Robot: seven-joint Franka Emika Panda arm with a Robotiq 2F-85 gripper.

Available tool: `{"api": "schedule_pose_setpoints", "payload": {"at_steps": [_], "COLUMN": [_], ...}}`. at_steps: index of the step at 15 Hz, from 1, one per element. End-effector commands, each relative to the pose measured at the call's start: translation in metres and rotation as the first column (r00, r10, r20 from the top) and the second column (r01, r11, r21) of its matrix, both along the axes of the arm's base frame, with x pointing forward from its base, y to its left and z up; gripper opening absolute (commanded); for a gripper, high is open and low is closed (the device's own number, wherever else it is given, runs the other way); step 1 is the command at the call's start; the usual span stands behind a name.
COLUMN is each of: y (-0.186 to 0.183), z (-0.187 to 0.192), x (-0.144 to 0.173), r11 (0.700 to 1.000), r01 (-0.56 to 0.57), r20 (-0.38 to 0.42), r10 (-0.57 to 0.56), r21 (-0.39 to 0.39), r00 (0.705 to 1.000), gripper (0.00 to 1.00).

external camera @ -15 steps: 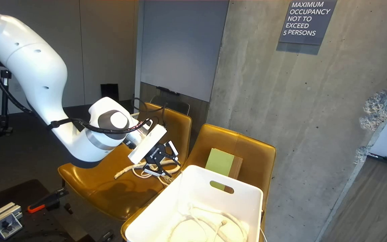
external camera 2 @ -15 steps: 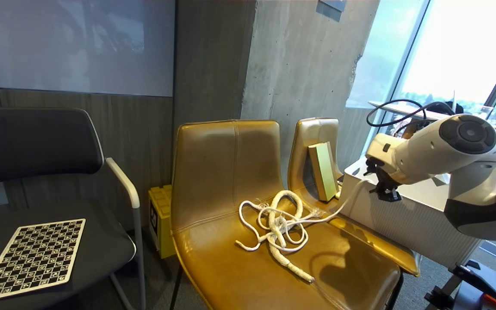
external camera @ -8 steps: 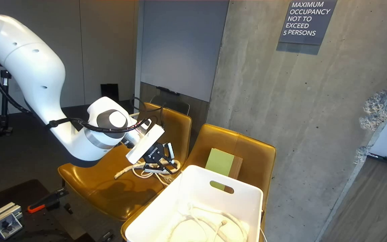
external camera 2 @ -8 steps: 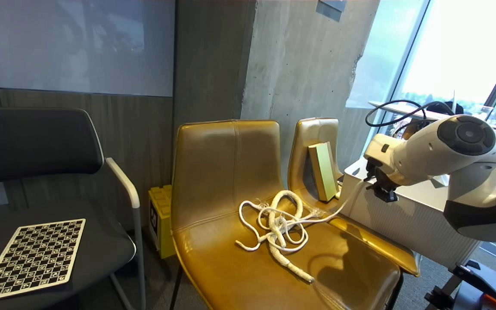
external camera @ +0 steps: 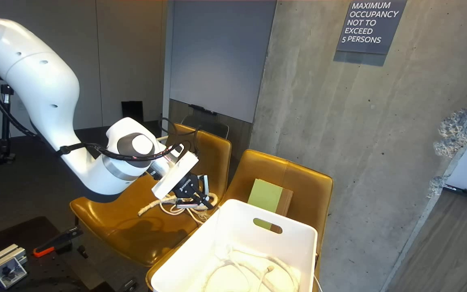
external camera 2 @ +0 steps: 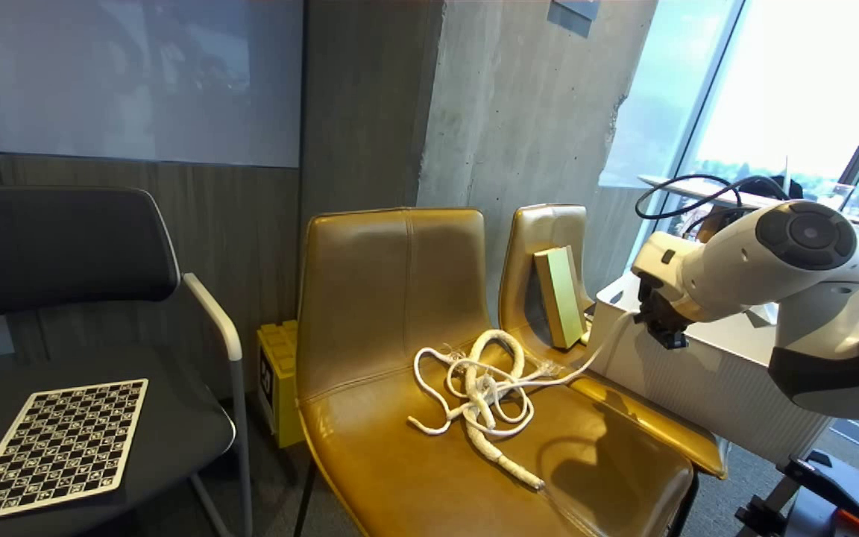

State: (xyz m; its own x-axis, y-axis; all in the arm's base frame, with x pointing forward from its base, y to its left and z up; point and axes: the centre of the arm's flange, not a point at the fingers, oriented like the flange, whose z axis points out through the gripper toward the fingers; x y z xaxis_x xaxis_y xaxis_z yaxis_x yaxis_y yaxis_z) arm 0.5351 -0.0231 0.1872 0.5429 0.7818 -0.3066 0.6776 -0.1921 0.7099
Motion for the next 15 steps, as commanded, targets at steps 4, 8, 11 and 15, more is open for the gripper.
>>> {"api": "schedule_pose_setpoints", "payload": {"at_steps": [4,8,11,15], "y": [0.006,0.02,0.033,0.045], "z": [0.019,0.018,0.014,0.012], "x": [-0.004,-0.004,0.004,0.02], "r11": [1.0,1.0,1.0,1.0], "r01": [0.011,-0.009,-0.024,-0.028], "r20": [0.011,0.01,0.01,0.013], "r10": [-0.011,0.009,0.024,0.028], "r21": [0.003,-0.002,-0.005,-0.014], "r00": [1.0,1.0,1.0,1.0], "gripper": [0.34,0.63,0.85,0.93]}}
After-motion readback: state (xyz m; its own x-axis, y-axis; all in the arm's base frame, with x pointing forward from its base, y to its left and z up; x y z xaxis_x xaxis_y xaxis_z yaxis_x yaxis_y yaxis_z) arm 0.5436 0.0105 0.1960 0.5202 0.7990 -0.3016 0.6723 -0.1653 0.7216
